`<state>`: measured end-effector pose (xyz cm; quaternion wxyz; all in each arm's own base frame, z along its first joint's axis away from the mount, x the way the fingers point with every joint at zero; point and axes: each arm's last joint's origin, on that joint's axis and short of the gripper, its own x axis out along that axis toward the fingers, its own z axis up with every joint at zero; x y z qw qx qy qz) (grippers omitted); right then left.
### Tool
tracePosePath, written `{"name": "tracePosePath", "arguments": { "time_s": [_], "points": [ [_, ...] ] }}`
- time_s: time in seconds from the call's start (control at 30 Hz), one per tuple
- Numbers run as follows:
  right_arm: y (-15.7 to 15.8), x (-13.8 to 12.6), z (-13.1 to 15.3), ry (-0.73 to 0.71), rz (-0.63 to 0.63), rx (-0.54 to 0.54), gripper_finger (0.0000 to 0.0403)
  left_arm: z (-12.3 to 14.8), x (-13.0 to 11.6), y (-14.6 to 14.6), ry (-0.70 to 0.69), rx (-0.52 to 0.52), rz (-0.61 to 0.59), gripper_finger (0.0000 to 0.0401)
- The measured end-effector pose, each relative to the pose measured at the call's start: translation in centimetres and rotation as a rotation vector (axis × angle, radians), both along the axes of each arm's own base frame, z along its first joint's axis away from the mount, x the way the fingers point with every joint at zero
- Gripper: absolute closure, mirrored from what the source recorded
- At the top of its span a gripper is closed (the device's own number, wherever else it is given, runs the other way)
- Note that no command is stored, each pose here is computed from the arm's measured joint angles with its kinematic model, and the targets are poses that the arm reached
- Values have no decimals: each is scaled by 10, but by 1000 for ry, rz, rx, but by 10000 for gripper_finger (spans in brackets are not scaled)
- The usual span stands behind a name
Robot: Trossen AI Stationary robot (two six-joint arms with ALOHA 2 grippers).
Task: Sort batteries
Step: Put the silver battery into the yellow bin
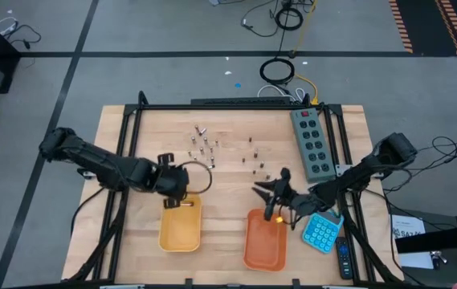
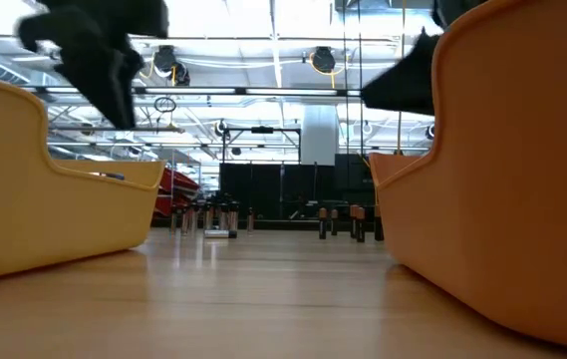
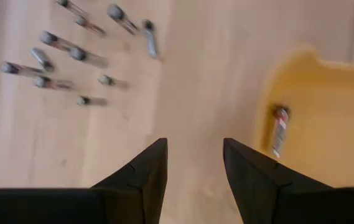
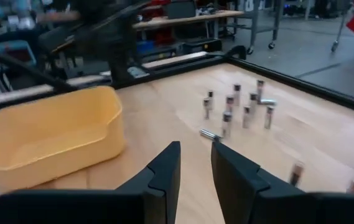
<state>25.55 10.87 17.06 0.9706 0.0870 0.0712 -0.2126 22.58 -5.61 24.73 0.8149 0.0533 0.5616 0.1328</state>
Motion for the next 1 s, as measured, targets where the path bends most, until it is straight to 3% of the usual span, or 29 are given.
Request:
{"name": "tracePosePath", "arguments": {
  "time_s": [0.2,0.47,0.77,1.0],
  "points": [
    [20,24,2,98,64,-23,321,4,15,29,-62,4,-2,235],
    [30,19,0,90,62,-11,321,5,21,68,-73,-28,14,235],
    [38,14,0,93,69,-19,321,3,19,89,-69,-66,36,235],
    [36,8,2,128,63,-13,321,-26,-6,87,-93,-101,52,235]
  ]
}}
